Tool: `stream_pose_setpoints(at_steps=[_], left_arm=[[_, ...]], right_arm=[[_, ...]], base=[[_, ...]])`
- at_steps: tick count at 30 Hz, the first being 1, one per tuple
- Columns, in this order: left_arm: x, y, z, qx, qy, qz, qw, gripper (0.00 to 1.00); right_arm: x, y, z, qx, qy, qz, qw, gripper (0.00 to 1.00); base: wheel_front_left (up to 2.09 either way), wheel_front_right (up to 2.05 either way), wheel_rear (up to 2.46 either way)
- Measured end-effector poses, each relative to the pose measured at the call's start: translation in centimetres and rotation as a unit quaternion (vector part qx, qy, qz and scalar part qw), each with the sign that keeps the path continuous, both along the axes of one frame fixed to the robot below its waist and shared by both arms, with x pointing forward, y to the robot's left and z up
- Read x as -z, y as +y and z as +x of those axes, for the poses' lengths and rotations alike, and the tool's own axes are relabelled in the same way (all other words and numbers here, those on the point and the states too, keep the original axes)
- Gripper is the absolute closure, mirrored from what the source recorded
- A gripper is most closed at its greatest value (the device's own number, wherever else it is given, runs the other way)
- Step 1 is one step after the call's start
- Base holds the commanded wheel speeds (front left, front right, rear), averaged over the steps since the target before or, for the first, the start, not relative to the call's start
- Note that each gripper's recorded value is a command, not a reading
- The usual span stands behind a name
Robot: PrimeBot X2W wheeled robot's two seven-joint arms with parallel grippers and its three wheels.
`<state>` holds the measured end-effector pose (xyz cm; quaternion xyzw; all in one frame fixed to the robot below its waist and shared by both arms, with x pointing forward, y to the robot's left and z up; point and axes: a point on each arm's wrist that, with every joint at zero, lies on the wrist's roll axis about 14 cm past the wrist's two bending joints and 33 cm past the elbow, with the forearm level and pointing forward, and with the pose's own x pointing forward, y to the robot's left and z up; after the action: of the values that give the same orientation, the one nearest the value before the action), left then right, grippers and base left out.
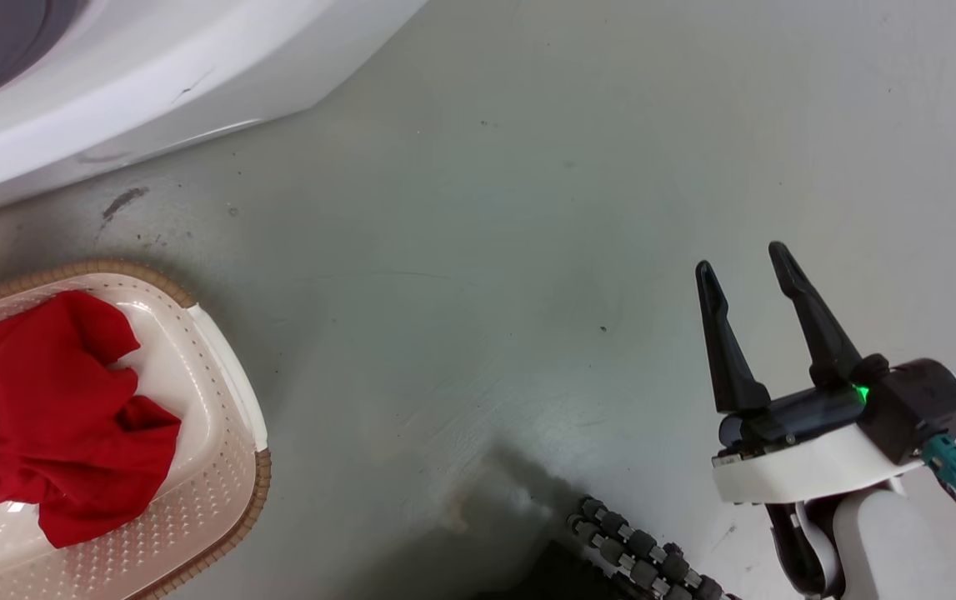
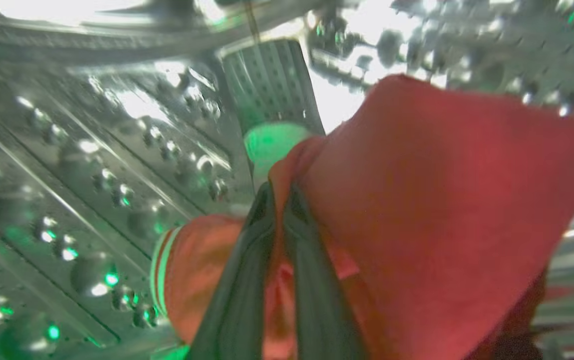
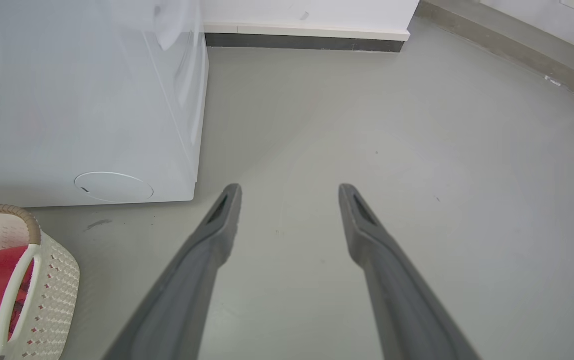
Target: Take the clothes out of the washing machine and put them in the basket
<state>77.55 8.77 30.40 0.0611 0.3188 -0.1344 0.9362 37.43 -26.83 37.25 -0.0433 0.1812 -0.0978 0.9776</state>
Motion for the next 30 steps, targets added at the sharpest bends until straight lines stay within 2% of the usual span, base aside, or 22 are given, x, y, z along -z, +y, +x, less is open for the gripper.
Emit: stream_pose_setpoints(at_steps=[4, 12, 30], left_arm=[[-3.0, 0.1, 1.4, -0.004, -0.065, -0.01, 0.998, 1.0], [-6.6, 0.1, 1.7, -0.003, -0.127, -0.028, 0.992, 1.0], [-10.1, 1.6, -6.5, 0.007, -0.176, -0.058, 0.983, 1.0]], right_arm=[[-0.6, -0.2, 0.5, -0.001, -0.011, -0.003, 1.0, 0.0], [-1.3, -0.1, 1.0, -0.009, -0.024, -0.006, 1.0, 0.0], [-5.3, 0.9, 2.6, -0.037, -0.095, -0.019, 0.995, 0.0]], base=[[0.0, 0.0, 0.0], [0.0, 0.0, 0.0], [0.0, 0.0, 0.0]])
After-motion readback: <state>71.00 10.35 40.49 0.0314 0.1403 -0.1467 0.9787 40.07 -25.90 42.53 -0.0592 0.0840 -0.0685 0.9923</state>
